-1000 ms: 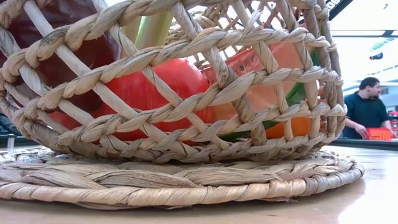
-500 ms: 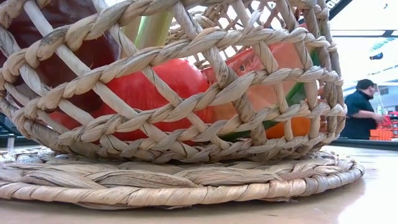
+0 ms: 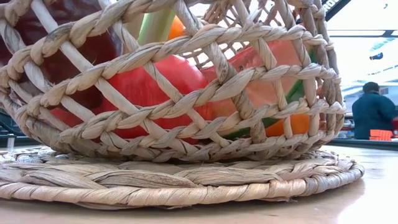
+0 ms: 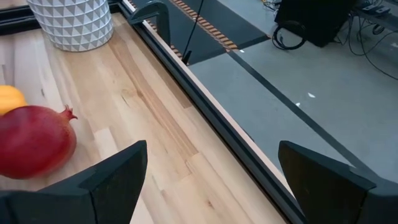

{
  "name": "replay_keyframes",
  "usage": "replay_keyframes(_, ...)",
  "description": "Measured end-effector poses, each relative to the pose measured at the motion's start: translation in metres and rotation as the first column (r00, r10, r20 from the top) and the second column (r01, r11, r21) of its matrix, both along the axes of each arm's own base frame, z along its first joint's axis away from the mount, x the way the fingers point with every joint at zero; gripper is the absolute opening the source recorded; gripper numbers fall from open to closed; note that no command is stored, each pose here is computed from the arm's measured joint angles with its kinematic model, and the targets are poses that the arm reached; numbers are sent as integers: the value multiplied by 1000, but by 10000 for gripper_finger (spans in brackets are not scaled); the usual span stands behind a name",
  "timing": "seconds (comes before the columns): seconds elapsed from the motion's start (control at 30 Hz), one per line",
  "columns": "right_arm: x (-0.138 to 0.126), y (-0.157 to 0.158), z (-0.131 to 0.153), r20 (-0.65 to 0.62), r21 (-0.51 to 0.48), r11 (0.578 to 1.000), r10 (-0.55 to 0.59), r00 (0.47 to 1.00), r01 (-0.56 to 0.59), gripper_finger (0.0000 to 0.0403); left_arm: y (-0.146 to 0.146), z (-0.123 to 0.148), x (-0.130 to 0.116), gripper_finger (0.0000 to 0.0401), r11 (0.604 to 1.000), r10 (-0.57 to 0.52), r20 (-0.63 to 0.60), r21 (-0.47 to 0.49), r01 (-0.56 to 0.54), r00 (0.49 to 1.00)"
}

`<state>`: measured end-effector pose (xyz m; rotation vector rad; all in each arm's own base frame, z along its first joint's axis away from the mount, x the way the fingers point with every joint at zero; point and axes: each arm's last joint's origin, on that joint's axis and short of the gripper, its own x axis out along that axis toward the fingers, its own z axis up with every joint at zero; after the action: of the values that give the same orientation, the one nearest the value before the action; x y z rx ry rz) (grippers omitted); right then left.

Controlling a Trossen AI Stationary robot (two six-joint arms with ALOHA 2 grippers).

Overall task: Build produce basket
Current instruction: Put the orange into the basket, then put the apple into the basket

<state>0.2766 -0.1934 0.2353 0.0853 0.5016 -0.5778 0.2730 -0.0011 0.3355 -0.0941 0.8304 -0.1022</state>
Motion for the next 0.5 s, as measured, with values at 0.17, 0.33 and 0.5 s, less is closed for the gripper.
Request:
replay_keyframes(0.17, 0, 1, -1, -11, 8, 1000, 2, 1000, -2, 365, 0, -1, -1, 390, 999, -33, -11, 30, 34, 999)
replay_keyframes(0.33, -1, 1, -2, -21, 15, 1000, 2, 1000, -1, 365, 2, -4, -5, 391, 991, -95, -51, 95, 99, 994)
replay_keyframes(0.5, -1, 1, -2, -21, 15, 1000, 2, 1000, -1, 365, 17, 9, -15, 391, 991, -29, -44, 132, 35, 999)
